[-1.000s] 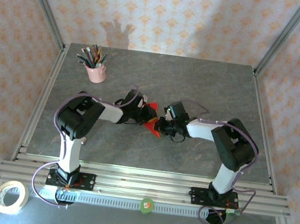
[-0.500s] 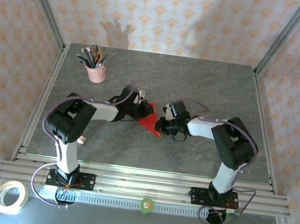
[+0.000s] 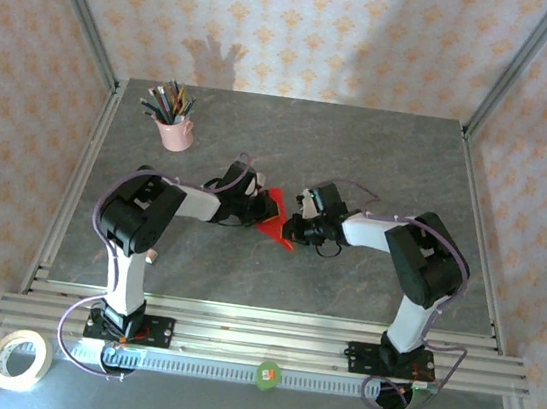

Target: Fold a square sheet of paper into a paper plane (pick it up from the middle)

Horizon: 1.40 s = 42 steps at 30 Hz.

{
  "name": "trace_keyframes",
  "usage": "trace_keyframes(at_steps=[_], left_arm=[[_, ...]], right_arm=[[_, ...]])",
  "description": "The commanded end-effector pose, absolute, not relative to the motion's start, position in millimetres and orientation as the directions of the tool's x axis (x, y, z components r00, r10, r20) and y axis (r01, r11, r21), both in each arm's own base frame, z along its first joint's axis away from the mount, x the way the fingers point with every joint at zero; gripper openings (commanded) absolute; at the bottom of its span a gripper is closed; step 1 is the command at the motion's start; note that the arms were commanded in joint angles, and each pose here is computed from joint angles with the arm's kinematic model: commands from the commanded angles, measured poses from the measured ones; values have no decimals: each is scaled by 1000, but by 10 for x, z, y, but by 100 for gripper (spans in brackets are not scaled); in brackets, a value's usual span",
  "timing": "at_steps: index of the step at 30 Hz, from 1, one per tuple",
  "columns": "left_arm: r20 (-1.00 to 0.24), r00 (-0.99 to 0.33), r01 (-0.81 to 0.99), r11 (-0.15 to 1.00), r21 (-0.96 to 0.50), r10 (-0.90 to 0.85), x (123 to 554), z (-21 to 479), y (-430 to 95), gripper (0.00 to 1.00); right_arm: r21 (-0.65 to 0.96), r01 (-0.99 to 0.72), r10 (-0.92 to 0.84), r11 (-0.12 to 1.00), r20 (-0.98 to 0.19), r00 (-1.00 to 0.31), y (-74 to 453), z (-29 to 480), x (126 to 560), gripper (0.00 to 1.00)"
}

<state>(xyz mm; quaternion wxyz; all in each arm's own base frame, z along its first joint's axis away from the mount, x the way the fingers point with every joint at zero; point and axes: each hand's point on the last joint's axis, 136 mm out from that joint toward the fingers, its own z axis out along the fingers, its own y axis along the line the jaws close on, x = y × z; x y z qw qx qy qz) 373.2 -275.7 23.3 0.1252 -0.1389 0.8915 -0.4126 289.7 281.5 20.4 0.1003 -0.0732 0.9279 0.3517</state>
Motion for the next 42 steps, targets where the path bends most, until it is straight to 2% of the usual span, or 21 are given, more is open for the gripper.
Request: trace_keyframes(at_steps=[1, 9, 20, 26, 37, 42], left_arm=[[-107, -934, -164, 672, -722, -342, 3739, 95, -2717, 11], [-92, -929, -251, 794, -553, -358, 3638, -222, -2473, 10], [-91, -929, -286, 853, -436, -358, 3593, -384, -2340, 9], [-86, -930, -299, 869, -395, -359, 3543, -457, -2270, 9], [-78, -931, -306, 880, -363, -356, 3439, -533, -2184, 9], [-89, -933, -291, 874, -388, -350, 3461, -478, -2220, 9]], right_arm=[[594, -153, -61, 790, -173, -983, 2669, 0, 2801, 8], [649, -197, -3, 735, -288, -957, 2916, 539, 3150, 8], [569, -140, 1, 810, -240, -971, 2901, 178, 3170, 3], [537, -122, -18, 835, -194, -981, 2785, 14, 3013, 3], [507, -85, -37, 858, -105, -994, 2404, -19, 2408, 3], [501, -63, -8, 863, -112, -994, 2244, -45, 2254, 3]])
